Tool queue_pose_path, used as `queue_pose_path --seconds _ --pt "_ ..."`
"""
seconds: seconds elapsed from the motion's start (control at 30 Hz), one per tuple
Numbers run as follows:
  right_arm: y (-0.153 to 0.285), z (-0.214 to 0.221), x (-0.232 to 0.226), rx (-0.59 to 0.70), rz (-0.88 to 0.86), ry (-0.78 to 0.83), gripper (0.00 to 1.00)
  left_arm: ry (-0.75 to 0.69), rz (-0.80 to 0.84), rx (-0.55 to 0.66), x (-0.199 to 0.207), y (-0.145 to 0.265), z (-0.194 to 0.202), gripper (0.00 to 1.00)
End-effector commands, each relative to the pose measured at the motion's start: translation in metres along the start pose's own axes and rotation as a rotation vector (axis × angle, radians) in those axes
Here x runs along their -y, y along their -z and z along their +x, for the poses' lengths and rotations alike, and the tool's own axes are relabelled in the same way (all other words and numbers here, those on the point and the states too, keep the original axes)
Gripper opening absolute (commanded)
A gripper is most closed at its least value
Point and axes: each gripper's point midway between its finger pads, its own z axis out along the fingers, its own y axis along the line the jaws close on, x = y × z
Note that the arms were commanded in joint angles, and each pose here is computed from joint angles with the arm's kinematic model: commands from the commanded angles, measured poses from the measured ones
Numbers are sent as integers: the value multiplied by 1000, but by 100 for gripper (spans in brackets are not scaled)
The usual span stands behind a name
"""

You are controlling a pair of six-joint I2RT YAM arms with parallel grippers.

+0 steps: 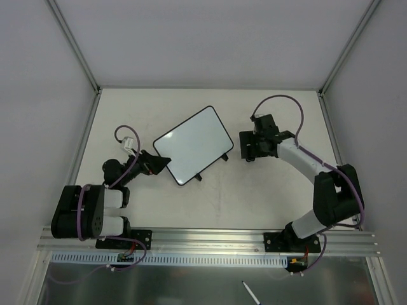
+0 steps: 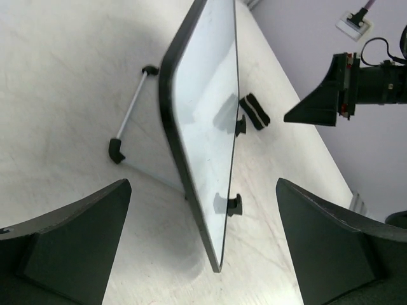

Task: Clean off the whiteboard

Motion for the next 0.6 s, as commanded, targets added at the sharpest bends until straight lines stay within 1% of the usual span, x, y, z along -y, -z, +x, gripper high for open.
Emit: queue_pose_path --seconds 0.0,0.03,0.1,0.13,0.2,0.23,0.27,0.33,0.37,0.4,0.47,0.5,0.57 --pt "30 -19 -7 135 -57 23 99 -195 7 153 14 8 -33 99" --pt "40 -23 -8 171 -69 22 99 -180 -18 145 10 10 -29 99" --pt "44 -17 -6 194 -73 16 99 -194 -29 176 16 17 -34 99" --pt "54 -20 -7 236 -86 13 99 -194 -38 181 21 21 -35 99" --pt "61 -21 -6 285 -99 9 99 -198 -103 196 15 26 -39 99" --pt "58 -9 -5 278 -104 10 99 -196 -144 204 12 29 -42 99" --pt "68 -12 -6 322 -116 9 99 -172 -267 223 0 38 -50 99" --pt "76 -13 -6 379 -131 -1 99 -169 -357 234 -5 49 -57 99" --pt "75 -5 -4 382 -132 -5 99 -205 -348 268 8 54 -69 99" --pt "86 -11 -4 435 -142 -11 99 -202 -378 237 4 58 -63 99" --pt "86 -1 -4 450 -154 -15 99 -218 -386 236 11 63 -67 99" --pt "94 -6 -6 503 -176 -19 99 -213 -399 221 11 65 -65 99" --pt "97 -2 -9 536 -200 -20 99 -203 -411 217 9 67 -61 99"
